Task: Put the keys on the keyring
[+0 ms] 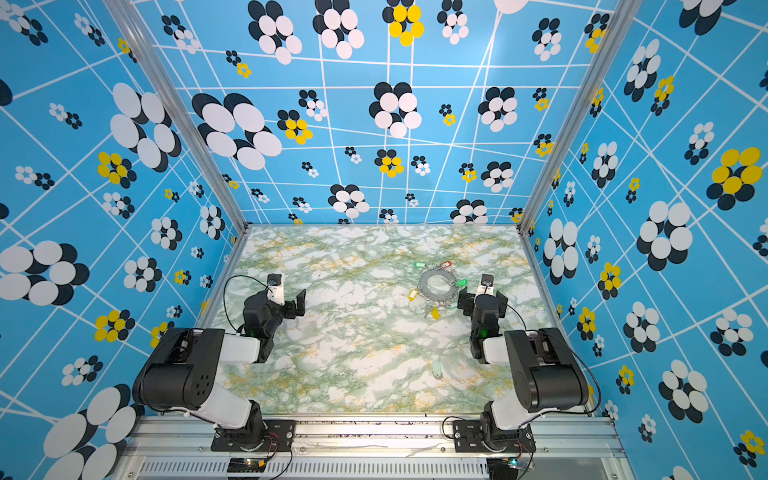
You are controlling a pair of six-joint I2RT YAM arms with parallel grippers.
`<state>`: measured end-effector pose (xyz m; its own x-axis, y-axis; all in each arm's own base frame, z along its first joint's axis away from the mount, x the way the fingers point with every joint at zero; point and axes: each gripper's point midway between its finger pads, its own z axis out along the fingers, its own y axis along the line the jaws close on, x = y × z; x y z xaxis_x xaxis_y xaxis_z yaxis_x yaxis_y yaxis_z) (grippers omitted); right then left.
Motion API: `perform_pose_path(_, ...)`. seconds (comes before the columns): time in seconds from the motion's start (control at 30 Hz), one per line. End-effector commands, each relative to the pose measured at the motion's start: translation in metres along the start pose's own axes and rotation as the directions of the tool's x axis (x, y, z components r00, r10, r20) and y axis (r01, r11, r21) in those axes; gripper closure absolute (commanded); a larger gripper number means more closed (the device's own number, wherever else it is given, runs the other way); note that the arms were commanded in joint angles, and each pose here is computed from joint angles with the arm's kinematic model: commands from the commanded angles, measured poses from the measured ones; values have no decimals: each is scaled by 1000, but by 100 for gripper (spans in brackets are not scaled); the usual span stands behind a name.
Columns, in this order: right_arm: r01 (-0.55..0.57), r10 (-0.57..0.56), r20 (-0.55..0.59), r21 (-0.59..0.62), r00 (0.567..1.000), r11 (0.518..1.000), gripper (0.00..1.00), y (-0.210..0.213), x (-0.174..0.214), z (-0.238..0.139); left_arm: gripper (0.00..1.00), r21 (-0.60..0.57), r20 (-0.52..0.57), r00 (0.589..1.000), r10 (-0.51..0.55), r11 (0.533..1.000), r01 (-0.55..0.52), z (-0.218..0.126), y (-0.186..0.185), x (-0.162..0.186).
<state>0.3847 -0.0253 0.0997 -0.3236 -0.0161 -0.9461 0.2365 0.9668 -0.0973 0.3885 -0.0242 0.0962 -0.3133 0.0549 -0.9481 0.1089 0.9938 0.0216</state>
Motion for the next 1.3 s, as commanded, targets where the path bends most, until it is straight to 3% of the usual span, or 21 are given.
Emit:
perform_pose_path(0.0, 41, -41, -55, -8, 998, 999, 1, 7, -23, -2, 1, -30, 12, 1000, 16, 999, -16, -6, 1, -30)
perform_pose_path(0.1, 35, -42, -158, -48, 987, 998, 1, 27, -31, -2, 1, -47, -56, 997, 49, 998, -52, -5, -8, -44)
perform_pose_path(0.23, 15, -63, -318, -149, 946, 989, 1, 60, -37, 3, 1, -9, -106, 994, -14, 1000, 13, -5, -23, -53)
perform_pose_path(0.43, -96, -84, -543, -295, 835, 951, 1, 113, -23, 14, 1, 44, -171, 982, -82, 995, 90, -9, -50, -60)
perform_pose_path(0.57, -143, -110, -651, -322, 751, 936, 1, 134, -4, 22, 1, 93, -198, 971, -136, 983, 157, -11, -68, -64)
perform_pose_path(0.83, -188, -169, -745, -369, 646, 910, 1, 166, 24, 31, 1, 177, -250, 950, -189, 955, 237, -4, -93, -68)
perform_pose_path(0.97, -184, -196, -761, -383, 619, 905, 1, 177, 29, 37, 1, 198, -257, 941, -220, 941, 274, -3, -100, -69)
perform_pose_path(1.23, -166, -268, -785, -422, 558, 891, 1, 203, 39, 41, 1, 241, -281, 940, -196, 933, 267, -4, -110, -72)
perform_pose_path(1.27, -161, -283, -796, -425, 534, 891, 1, 206, 49, 40, 1, 251, -286, 940, -187, 932, 262, -4, -112, -72)
